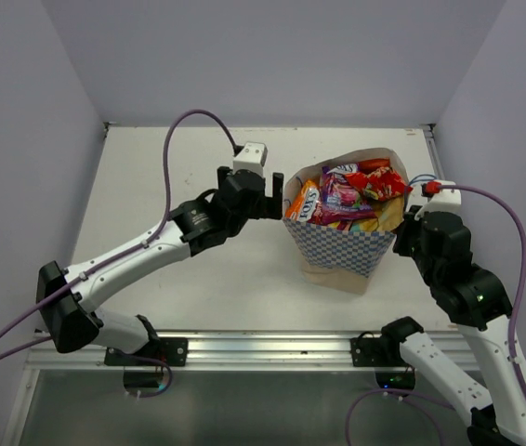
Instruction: Place the snacks into the paper bag
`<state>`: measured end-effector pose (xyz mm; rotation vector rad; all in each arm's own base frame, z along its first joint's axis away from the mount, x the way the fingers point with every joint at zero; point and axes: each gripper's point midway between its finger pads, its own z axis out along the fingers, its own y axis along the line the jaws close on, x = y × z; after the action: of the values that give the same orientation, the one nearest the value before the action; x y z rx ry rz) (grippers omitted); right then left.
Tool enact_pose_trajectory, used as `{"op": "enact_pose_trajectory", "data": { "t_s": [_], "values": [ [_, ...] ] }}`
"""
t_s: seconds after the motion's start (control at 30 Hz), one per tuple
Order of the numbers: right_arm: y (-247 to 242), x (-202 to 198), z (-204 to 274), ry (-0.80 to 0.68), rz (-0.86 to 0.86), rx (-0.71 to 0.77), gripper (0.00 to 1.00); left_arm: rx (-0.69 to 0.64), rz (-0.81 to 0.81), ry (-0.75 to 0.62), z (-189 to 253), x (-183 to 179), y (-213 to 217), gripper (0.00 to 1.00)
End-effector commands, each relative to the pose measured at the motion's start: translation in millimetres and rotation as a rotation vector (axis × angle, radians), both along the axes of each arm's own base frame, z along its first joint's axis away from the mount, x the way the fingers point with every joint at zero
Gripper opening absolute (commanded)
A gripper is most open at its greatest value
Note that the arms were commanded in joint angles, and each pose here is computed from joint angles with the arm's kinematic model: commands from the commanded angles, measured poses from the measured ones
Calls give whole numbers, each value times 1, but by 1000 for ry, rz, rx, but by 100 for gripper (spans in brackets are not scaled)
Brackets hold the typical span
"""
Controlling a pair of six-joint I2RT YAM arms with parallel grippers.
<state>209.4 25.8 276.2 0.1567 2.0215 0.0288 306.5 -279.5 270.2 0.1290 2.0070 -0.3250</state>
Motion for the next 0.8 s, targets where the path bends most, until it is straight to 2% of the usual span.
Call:
{"op": "enact_pose_trajectory", "data": {
  "t_s": [0.0,0.3,0.5,0.57,0.6,0.63,0.67,0.7,0.77],
  "values": [
    [3,0,-4,15,18,-7,0,-135,-86,47,3,-11,-20,96],
    [3,-1,-4,11,20,-6,0,-182,-137,57,-7,-16,-33,96],
    [3,-2,-4,8,21,-4,0,-146,-167,89,-24,-7,-49,93],
    [2,-2,-3,7,19,-5,0,-121,-168,112,-38,-3,-54,78],
    [2,-2,-3,5,17,-5,0,-117,-170,115,-38,-2,-56,67],
    [2,-2,-3,6,17,-5,0,-104,-169,123,-44,1,-59,43],
    [2,-2,-3,6,16,-7,0,-107,-173,119,-43,2,-61,35],
    [1,-2,-4,7,13,-7,0,-103,-180,110,-42,5,-64,20],
    [2,-1,-4,13,16,-9,0,-114,-186,85,-32,10,-69,10]
  ]
}}
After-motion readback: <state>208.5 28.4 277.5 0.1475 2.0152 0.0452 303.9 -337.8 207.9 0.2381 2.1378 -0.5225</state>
